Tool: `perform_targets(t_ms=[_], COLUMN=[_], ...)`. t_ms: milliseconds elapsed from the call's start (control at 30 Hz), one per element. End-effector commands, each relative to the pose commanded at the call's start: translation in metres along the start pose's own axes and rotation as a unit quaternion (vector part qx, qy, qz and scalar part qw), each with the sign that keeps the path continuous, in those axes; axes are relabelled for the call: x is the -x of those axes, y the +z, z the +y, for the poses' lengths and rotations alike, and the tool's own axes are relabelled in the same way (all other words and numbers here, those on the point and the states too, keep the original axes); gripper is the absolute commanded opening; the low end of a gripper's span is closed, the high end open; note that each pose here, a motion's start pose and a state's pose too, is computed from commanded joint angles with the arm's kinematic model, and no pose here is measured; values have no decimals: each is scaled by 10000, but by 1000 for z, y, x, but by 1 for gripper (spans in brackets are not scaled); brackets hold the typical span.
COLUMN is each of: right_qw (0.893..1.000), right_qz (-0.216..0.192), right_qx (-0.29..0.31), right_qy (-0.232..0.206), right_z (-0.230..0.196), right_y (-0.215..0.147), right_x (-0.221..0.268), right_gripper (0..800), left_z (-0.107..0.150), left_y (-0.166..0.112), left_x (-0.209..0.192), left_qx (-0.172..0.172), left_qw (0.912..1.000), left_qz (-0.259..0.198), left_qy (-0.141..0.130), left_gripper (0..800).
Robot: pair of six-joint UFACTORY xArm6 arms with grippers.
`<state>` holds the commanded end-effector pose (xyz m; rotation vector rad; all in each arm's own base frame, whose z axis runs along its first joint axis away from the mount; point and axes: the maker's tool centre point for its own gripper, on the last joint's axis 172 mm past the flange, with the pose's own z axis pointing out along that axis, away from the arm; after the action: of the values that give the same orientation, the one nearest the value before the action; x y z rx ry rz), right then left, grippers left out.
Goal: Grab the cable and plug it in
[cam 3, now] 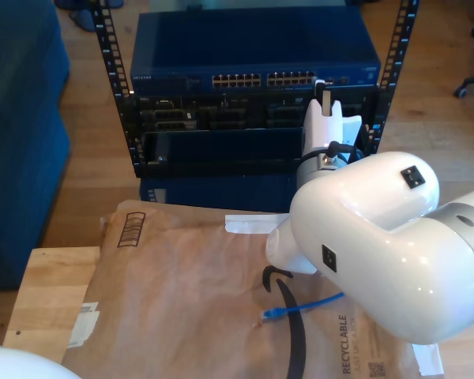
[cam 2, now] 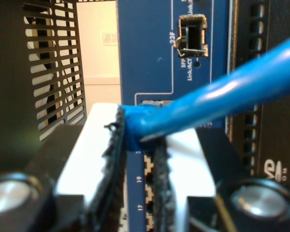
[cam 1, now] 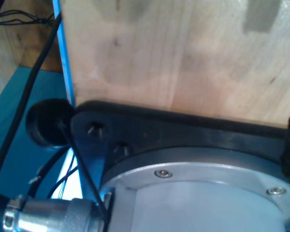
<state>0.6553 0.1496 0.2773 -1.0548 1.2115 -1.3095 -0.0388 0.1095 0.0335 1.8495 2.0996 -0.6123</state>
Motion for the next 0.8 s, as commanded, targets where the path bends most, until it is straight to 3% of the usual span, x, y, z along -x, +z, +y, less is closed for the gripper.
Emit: perform_targets(t_ms=[800], right_qw=[10000], right_qz=[-43], right_qx=[-60], right_qy=[23], right_z=[4], right_y=[8], right_x=[8], right_gripper=[0], left_z=[0], left_y=[1], left_x=[1], left_qx=[-1], left_qw=[10000], left_qz=[-15], left_qy=[9], left_gripper=[800])
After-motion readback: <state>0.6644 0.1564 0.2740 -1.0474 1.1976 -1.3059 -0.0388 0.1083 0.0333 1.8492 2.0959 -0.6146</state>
